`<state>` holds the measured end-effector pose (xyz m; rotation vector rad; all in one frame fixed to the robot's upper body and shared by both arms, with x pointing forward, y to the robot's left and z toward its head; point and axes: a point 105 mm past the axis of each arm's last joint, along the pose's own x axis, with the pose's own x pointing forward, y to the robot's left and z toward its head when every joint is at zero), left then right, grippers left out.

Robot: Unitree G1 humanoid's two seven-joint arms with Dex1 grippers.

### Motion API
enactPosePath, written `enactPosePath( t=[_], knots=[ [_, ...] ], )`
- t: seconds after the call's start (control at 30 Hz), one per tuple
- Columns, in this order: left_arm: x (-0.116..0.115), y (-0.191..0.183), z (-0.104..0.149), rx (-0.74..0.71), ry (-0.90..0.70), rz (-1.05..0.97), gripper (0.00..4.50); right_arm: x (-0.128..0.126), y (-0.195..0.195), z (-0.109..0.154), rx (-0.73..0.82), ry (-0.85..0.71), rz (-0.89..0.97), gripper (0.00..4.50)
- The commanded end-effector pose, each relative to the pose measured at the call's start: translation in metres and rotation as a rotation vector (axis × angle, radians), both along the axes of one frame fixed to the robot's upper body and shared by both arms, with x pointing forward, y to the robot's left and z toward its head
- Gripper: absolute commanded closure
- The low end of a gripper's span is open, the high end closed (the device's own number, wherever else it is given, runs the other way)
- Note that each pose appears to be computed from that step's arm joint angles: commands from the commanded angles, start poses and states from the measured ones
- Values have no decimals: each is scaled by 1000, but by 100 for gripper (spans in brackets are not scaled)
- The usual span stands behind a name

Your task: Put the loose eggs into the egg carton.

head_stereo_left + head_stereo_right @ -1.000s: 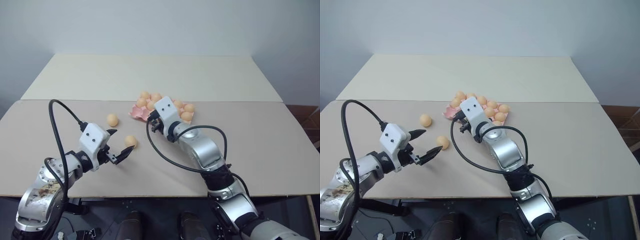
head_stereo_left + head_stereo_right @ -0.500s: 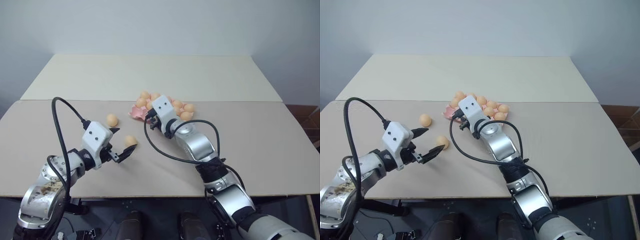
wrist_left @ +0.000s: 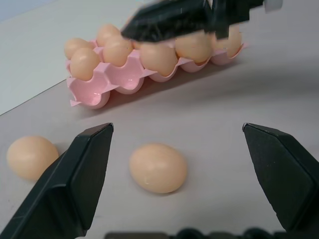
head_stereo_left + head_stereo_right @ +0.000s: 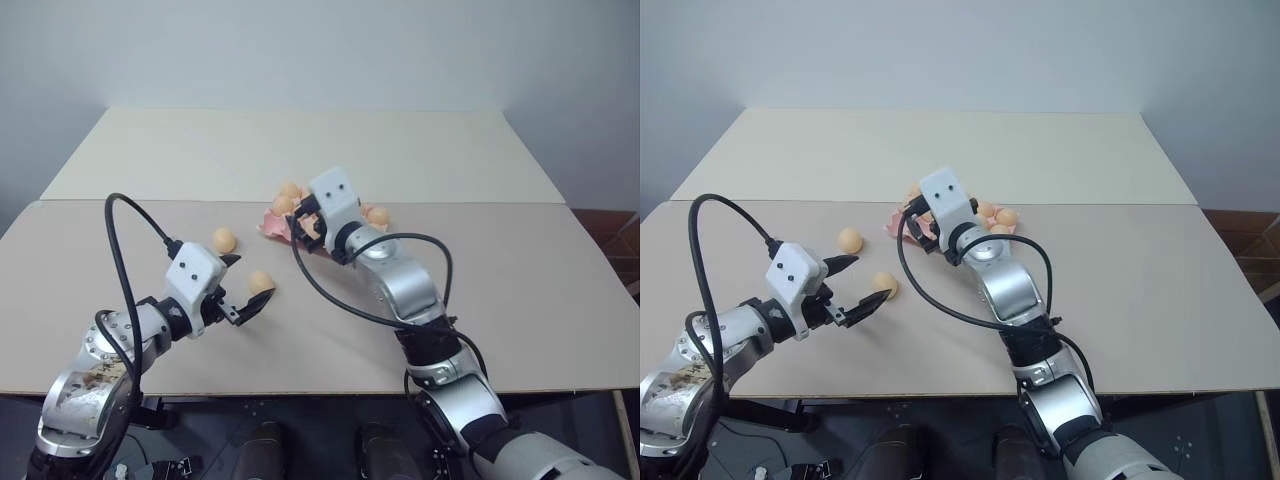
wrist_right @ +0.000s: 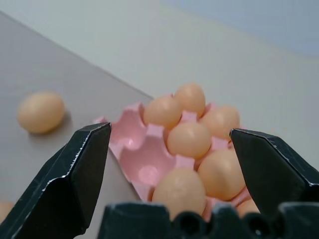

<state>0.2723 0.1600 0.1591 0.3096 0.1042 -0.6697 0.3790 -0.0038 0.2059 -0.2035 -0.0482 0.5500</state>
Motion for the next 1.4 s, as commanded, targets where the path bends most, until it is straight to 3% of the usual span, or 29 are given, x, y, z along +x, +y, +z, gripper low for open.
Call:
enactPosePath(
  t=[0.03, 0.23, 0.43, 0.57, 0.8, 1.23, 1.4],
  knots=[
    [-7, -5, 12, -35, -55, -17, 0, -18, -23, 28, 83, -134, -19, 5],
    [-9, -2, 18, -118, -128, 51, 0, -60, -70, 24, 155, -260, -40, 5],
    [-8, -2, 20, -156, -164, 75, 0, -107, -99, 10, 313, -236, 17, 5],
    [-8, -3, 18, -155, -163, 60, 0, -125, -108, -2, 355, -215, 37, 5],
    [-11, -4, 13, -149, -136, 50, 0, -155, -119, -47, 192, -116, 145, 5],
    [-21, 6, -16, -53, 103, 157, 0, -180, -110, -42, 130, 1, 387, 5],
    [-23, 11, -21, -60, 173, 213, 0, -187, -112, -44, 34, 7, 470, 5]
  ],
)
